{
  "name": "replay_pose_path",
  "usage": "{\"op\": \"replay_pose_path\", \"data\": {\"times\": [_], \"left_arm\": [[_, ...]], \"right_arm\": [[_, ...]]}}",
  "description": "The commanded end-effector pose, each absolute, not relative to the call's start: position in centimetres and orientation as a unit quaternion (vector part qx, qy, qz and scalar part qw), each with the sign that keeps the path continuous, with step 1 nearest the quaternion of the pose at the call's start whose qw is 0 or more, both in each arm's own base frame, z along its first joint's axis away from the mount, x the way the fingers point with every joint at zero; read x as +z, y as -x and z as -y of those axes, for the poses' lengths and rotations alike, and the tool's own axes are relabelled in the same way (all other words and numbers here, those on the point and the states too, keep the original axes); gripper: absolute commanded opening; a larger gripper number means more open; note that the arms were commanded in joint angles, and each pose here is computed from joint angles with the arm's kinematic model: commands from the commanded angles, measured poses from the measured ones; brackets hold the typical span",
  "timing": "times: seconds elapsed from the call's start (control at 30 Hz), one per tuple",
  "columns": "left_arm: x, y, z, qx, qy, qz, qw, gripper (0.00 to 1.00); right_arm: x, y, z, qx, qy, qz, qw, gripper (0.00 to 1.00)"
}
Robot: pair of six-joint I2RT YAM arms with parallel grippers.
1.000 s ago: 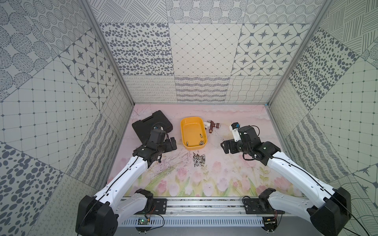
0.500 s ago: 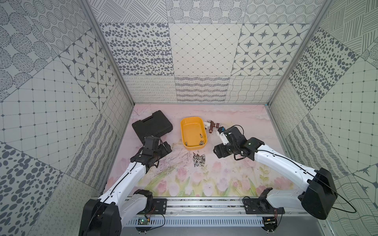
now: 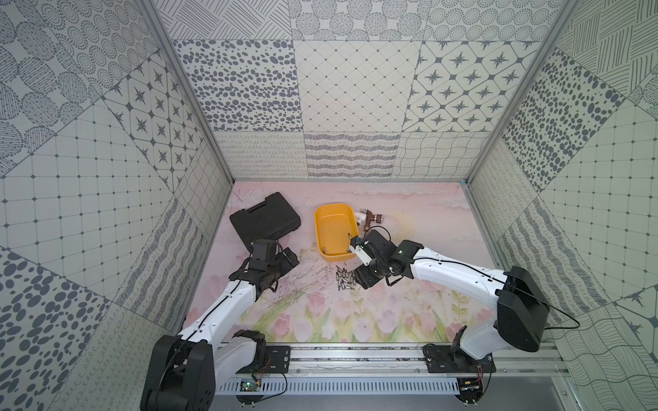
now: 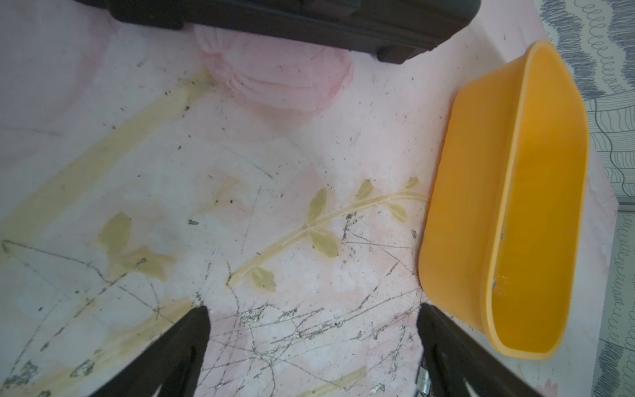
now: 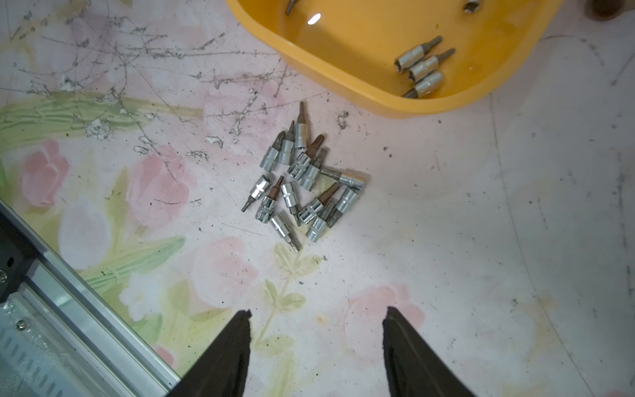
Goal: Put the bit on the desktop into the storage box
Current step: Pick up the screwdriver bit from the center of the board.
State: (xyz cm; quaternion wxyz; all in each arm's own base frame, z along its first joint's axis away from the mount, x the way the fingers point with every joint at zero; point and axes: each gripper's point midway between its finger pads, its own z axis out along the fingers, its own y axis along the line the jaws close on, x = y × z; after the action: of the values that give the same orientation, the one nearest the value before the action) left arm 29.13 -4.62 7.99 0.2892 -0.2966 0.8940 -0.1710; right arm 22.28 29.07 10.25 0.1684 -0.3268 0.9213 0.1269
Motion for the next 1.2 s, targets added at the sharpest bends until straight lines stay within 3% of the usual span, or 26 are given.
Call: {"op": "replay_pose_path", "data": {"times": [0.0,0.57,1.17], "left_arm": [[8.2,-29.9,4.9,-0.188,0.301,-0.887,0.296,0.99],[7.9,-30.2,4.8,-0.183,0.302,-0.889,0.291,0.99],[7.2,-30.0,4.5,-0.172,0.304,-0.893,0.282,0.99]], "right_arm": [[10.0,-22.1,-30.5,0.119,0.353,-0.913,0.164,0.62],[5.8,-21.8,-32.5,0.058,0.415,-0.901,0.109,0.44],[3.4,-21.8,-33.5,0.035,0.433,-0.897,0.085,0.33]]}}
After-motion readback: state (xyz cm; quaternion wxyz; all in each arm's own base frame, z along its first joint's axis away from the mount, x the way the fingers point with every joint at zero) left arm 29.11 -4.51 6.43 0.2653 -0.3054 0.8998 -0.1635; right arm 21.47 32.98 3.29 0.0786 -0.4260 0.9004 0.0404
